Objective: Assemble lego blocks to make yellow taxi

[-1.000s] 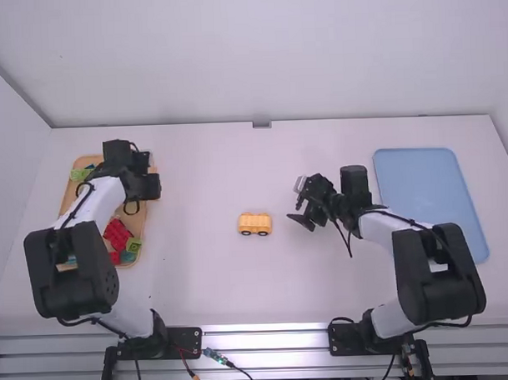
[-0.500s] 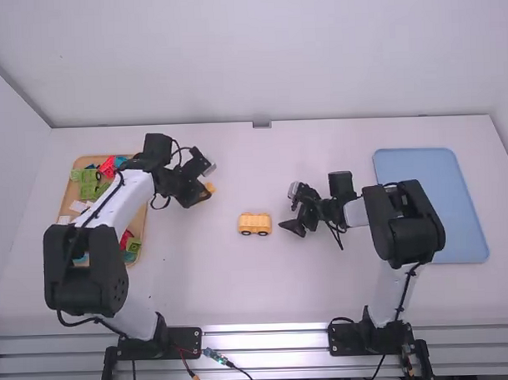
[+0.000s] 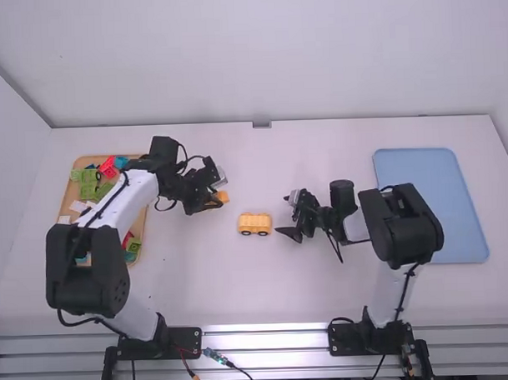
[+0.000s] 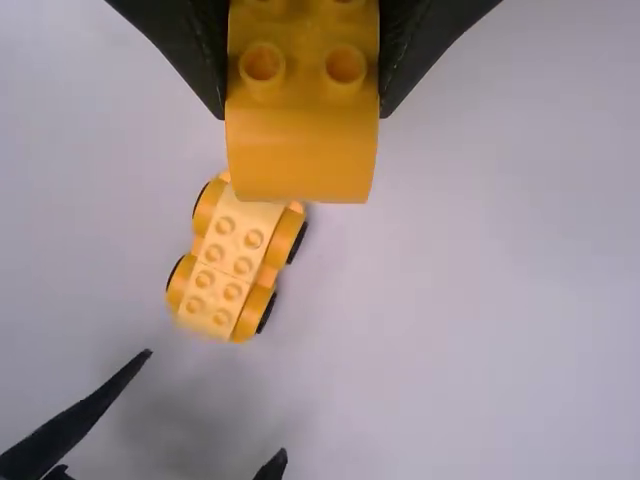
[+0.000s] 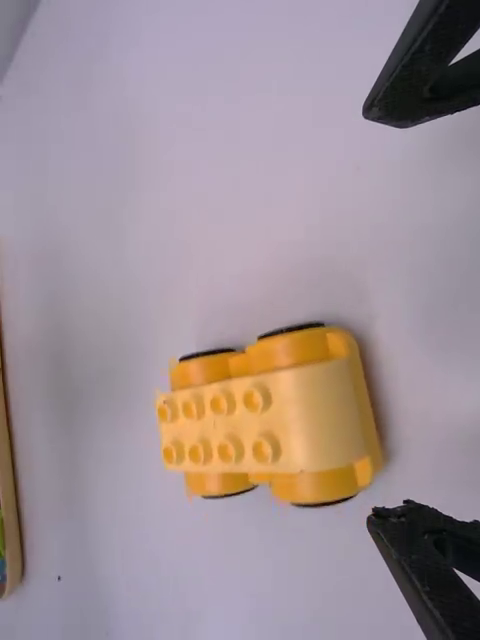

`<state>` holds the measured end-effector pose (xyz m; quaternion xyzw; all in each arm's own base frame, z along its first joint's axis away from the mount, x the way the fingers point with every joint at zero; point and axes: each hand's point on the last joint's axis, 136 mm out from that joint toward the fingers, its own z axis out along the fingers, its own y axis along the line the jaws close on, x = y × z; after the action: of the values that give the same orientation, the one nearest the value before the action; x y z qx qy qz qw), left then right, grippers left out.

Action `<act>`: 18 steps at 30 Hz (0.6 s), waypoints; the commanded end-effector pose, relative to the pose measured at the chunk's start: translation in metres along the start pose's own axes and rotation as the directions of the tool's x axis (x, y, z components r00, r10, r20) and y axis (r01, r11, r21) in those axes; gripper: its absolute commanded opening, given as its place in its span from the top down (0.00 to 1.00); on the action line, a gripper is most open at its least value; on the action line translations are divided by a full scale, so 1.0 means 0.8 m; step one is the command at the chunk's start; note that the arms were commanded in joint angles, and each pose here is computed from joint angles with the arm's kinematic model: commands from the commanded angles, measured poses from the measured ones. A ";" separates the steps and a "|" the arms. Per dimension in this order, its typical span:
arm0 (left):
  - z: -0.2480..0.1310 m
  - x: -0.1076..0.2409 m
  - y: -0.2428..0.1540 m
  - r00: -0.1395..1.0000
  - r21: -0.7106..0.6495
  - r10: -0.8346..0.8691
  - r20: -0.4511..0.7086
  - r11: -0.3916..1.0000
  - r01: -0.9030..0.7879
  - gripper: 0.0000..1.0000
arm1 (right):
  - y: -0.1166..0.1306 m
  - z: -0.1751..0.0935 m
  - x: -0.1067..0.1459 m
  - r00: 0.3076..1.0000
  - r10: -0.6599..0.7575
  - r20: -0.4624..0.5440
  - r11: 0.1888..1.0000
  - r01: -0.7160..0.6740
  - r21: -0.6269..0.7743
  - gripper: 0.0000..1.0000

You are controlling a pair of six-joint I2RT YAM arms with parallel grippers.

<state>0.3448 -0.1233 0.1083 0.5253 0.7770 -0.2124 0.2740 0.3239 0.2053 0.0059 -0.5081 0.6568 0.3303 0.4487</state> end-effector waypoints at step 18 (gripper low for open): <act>0.017 -0.040 -0.019 0.988 -0.006 0.156 -0.022 0.988 -0.156 0.98 | 0.027 0.055 0.018 0.995 -0.090 -0.041 0.996 0.090 -0.007 0.01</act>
<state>0.3384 -0.1595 0.1045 0.5836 0.7439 -0.1878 0.2661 0.3224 0.2435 -0.0129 -0.5444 0.6284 0.3181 0.4555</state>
